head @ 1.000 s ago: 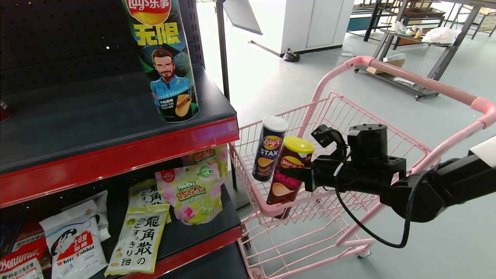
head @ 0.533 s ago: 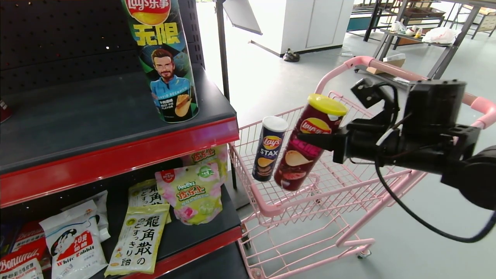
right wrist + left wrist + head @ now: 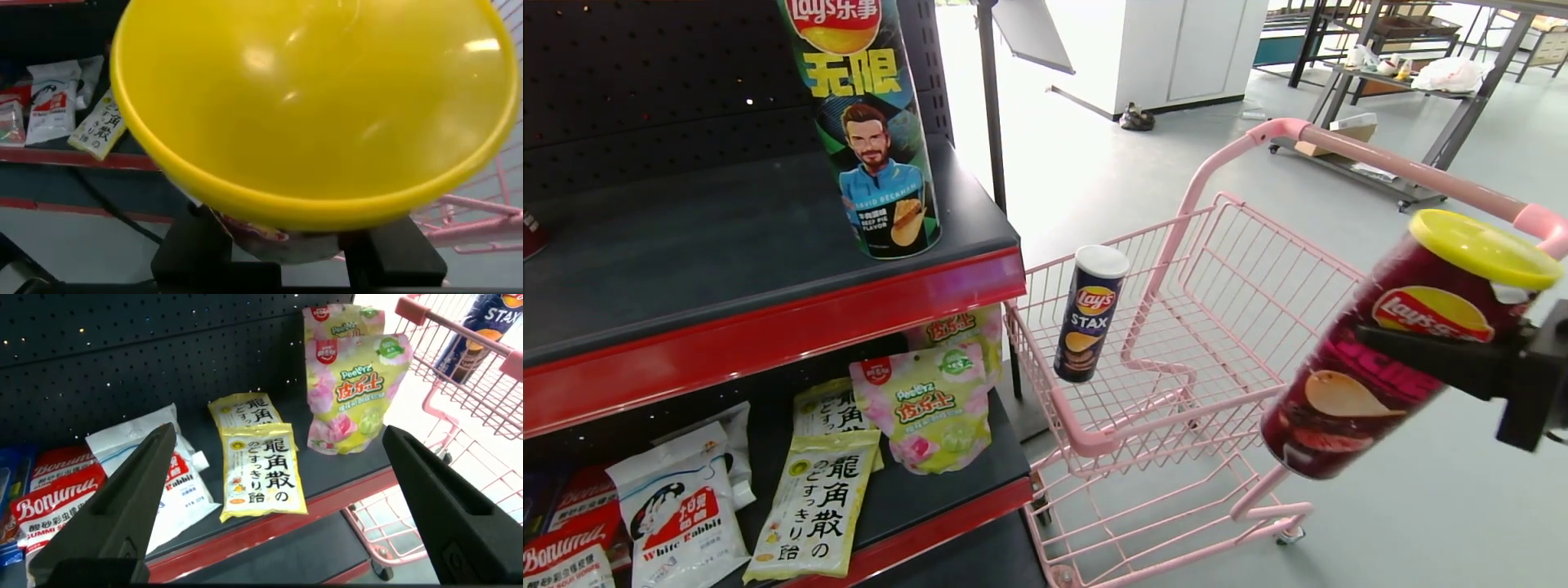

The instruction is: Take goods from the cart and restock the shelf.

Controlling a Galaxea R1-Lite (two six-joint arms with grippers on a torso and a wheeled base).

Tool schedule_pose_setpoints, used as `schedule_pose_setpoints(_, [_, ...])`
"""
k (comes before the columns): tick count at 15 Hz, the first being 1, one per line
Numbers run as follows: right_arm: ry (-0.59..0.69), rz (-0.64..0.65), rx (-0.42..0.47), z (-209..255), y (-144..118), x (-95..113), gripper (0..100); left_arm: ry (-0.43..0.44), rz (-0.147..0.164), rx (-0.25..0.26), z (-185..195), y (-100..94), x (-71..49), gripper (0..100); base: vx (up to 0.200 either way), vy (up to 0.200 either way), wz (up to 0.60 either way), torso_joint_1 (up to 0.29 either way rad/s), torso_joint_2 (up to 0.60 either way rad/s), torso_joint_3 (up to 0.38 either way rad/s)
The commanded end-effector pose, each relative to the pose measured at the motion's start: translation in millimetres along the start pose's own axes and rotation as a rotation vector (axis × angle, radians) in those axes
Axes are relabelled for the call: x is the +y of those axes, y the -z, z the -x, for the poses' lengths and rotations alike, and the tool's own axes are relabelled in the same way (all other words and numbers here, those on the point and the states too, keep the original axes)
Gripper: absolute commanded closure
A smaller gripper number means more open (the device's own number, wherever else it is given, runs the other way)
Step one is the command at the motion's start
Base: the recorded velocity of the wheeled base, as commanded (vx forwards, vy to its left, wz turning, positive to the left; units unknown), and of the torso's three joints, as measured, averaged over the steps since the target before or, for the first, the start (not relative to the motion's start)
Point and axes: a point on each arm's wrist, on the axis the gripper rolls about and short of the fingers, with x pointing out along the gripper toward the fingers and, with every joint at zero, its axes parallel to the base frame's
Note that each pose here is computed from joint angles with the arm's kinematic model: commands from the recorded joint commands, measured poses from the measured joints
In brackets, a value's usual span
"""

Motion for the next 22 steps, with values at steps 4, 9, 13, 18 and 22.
schedule_pose_setpoints(4, [0.037, 0.044, -0.044, 32.5, 14.1, 2.9, 100, 0.000, 0.001, 0.001, -0.1, 0.0, 0.0, 0, 0.000, 0.000, 0.00, 0.000, 0.00, 0.000])
schedule_pose_setpoints(9, [0.031, 0.055, -0.037, 29.9, 13.8, 2.7, 100, 0.000, 0.001, 0.001, -0.1, 0.0, 0.0, 0, 0.000, 0.000, 0.00, 0.027, -0.16, -0.120])
schedule_pose_setpoints(13, [0.029, 0.074, -0.018, 25.0, 14.6, 2.0, 100, 0.000, 0.001, 0.001, -0.1, 0.0, 0.0, 0, 0.000, 0.000, 0.00, 0.127, -0.48, -0.346])
schedule_pose_setpoints(18, [-0.002, 0.077, 0.001, 18.2, 14.8, 4.0, 100, 0.000, 0.001, 0.001, -0.1, 0.0, 0.0, 0, 0.000, 0.000, 0.00, 0.175, -0.54, -0.371])
schedule_pose_setpoints(22, [-0.005, 0.077, 0.013, 14.6, 14.7, 3.7, 100, 0.000, 0.001, 0.001, -0.1, 0.0, 0.0, 0, 0.000, 0.000, 0.00, 0.218, -0.60, -0.386])
